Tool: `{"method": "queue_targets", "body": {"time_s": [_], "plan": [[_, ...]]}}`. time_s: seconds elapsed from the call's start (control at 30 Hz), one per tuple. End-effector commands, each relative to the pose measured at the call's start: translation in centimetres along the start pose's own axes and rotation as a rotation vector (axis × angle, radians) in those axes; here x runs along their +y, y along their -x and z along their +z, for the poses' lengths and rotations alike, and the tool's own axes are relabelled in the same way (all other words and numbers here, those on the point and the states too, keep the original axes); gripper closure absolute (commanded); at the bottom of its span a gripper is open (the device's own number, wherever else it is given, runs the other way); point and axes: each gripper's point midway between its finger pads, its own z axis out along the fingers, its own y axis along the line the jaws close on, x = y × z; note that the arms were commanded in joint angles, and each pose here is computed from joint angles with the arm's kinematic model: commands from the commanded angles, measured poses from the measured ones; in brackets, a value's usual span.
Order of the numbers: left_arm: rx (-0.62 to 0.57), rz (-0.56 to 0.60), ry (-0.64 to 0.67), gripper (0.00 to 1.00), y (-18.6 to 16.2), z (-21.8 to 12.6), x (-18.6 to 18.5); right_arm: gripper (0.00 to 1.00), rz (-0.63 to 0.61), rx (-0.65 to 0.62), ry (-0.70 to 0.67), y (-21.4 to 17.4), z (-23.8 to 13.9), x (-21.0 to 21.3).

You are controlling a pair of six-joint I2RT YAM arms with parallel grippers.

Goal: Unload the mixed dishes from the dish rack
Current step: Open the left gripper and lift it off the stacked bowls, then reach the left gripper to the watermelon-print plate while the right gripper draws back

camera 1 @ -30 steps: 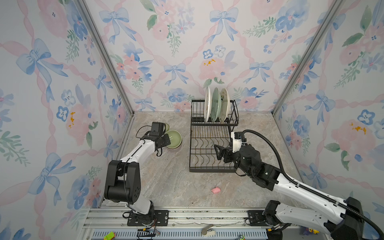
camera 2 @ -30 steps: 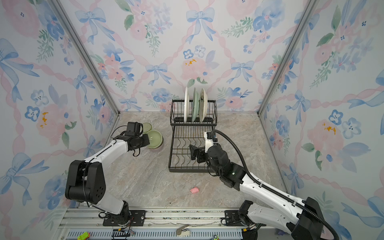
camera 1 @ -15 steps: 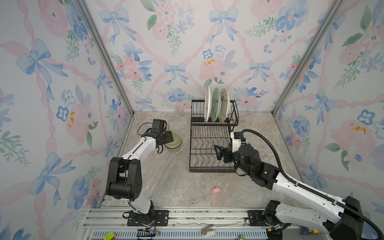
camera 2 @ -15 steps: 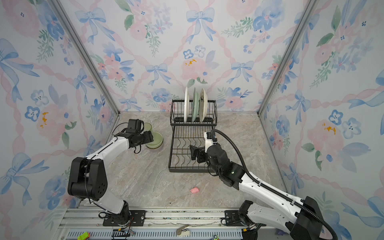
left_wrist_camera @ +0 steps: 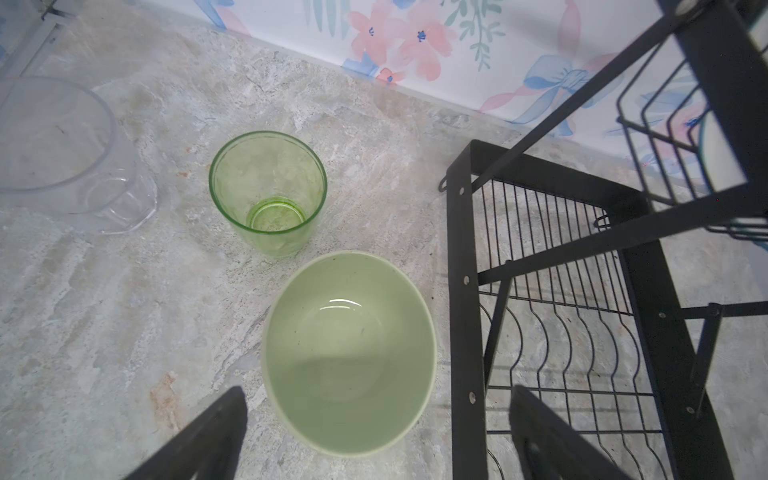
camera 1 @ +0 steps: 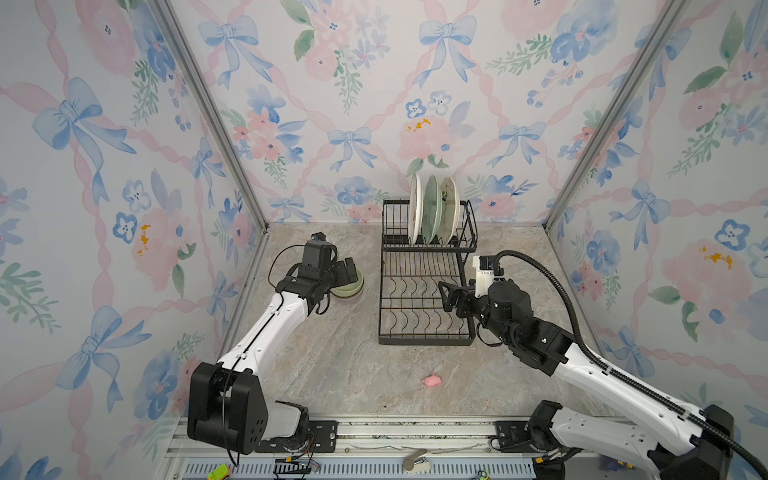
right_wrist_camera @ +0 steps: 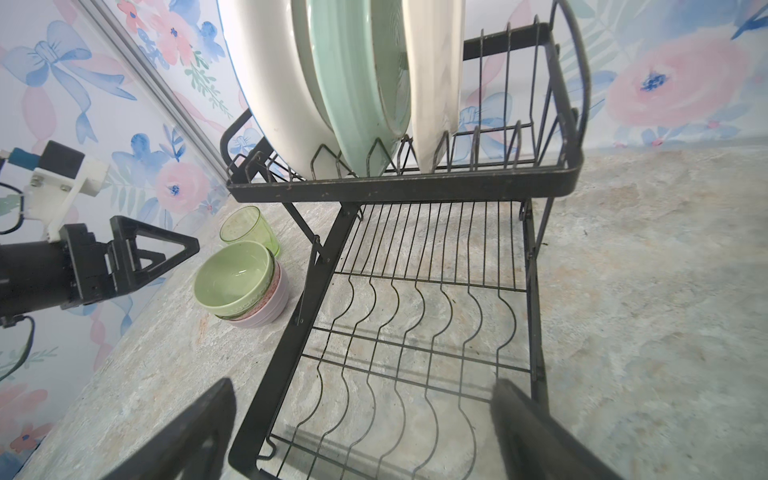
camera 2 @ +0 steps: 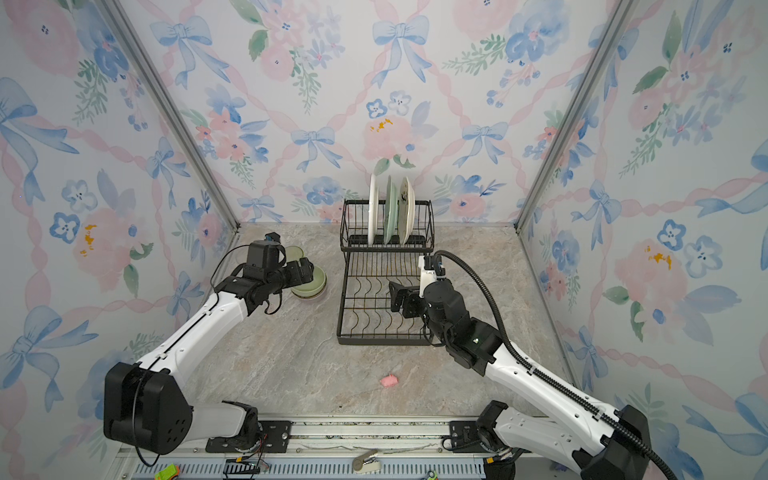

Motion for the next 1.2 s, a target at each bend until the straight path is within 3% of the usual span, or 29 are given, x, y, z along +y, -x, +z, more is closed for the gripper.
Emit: {"method": "queue_targets", "body": {"time_s": [0.0, 0.13, 0.4, 0.57, 1.17], "plan": [[-0.033, -0.037, -0.110, 0.02, -0.5, -1.2, -2.0, 0.03, -0.031, -0.028, -0.068, 2.4, -0.7, -1.0], [-0.107, -0.064, -0.218, 0.02, 0.1, -3.2, -3.6, 0.03, -0.054, -0.078, -0.087, 4.9, -0.5, -0.6], [-0.131, -0.052, -0.263, 0.02, -0.3, -4.1, -4.0, 0.03, -0.090, -0.124, -0.149, 8.4, 1.1, -0.6], [-0.139, -0.058, -0.243, 0.02, -1.1, -3.8, -3.2, 0.03, -0.072, -0.137, -0.177, 9.3, 1.7, -1.1], [-0.227, -0.100, -0.578, 0.02, 1.7, -7.4, -10.4, 0.03, -0.056, -0.143, -0.183, 10.2, 3.1, -1.8]]}}
